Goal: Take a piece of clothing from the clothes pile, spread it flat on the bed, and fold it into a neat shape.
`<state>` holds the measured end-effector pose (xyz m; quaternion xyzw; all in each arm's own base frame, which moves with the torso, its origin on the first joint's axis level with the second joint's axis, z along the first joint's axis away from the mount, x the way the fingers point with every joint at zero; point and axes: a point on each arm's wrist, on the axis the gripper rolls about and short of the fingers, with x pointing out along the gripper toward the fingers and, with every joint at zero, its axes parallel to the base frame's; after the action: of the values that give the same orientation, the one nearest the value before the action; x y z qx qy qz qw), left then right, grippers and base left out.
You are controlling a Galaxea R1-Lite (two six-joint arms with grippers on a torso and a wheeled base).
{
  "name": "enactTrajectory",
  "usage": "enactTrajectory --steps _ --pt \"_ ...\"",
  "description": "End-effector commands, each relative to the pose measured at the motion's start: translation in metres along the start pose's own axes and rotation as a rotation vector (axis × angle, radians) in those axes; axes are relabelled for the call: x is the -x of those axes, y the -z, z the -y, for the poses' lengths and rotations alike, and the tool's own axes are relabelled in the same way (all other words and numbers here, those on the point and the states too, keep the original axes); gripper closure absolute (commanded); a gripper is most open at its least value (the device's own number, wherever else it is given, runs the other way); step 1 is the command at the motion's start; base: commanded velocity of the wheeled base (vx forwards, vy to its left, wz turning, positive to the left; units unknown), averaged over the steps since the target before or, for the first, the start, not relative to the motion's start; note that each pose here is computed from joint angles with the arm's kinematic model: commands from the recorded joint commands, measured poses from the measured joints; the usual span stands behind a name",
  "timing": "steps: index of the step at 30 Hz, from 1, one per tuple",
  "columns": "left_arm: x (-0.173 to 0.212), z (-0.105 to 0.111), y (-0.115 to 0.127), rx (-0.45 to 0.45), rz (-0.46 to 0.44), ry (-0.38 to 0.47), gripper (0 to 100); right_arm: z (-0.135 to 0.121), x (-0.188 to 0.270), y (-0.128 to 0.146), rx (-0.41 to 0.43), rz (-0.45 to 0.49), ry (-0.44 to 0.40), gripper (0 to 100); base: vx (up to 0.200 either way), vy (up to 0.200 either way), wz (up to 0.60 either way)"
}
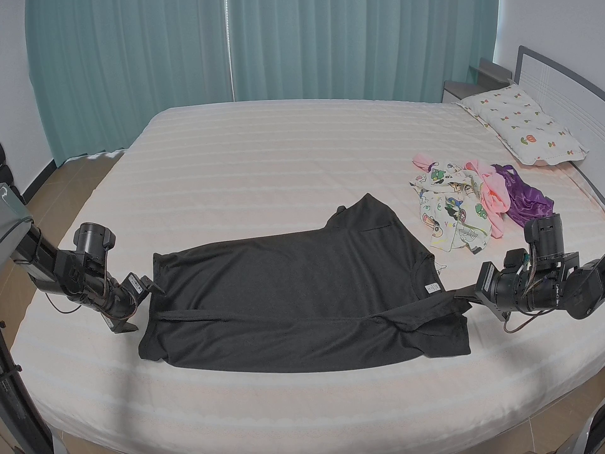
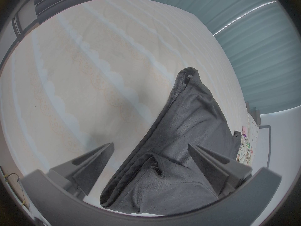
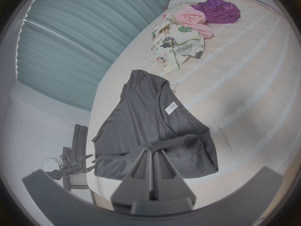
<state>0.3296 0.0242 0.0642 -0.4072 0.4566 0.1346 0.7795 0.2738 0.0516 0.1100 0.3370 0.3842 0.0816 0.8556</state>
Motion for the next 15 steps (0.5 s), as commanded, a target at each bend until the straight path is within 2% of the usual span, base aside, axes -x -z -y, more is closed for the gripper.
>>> enactTrajectory --steps 1,7,10,11,13,14,15 --pt "0.008 0.000 0.000 0.004 0.013 0.010 0 -0.001 0.009 0.004 0.005 -0.001 -0.015 100 0.000 0.000 0.00" --pt "0.030 -0.006 0.002 0.016 0.025 0.042 0 -0.004 0.029 0.013 0.010 -0.021 -0.042 100 0.000 0.000 0.00" --pt "0.035 -0.009 0.005 0.020 0.018 0.049 0 -0.002 0.031 0.017 -0.002 -0.054 -0.019 100 0.000 0.000 0.00" --pt "0.038 -0.013 0.009 0.023 0.009 0.048 0 0.003 0.031 0.024 -0.017 -0.105 0.010 100 0.000 0.000 0.00" --pt "0.040 -0.015 0.011 0.026 0.001 0.050 0 0.010 0.029 0.030 -0.020 -0.136 0.034 100 0.000 0.000 0.00" --pt "0.040 -0.015 0.012 0.026 -0.002 0.053 0 0.013 0.027 0.032 -0.025 -0.142 0.044 0 0.000 0.000 0.00" --pt "0.040 -0.016 0.012 0.029 -0.008 0.053 0 0.014 0.025 0.033 -0.027 -0.152 0.053 0 0.000 0.000 0.00"
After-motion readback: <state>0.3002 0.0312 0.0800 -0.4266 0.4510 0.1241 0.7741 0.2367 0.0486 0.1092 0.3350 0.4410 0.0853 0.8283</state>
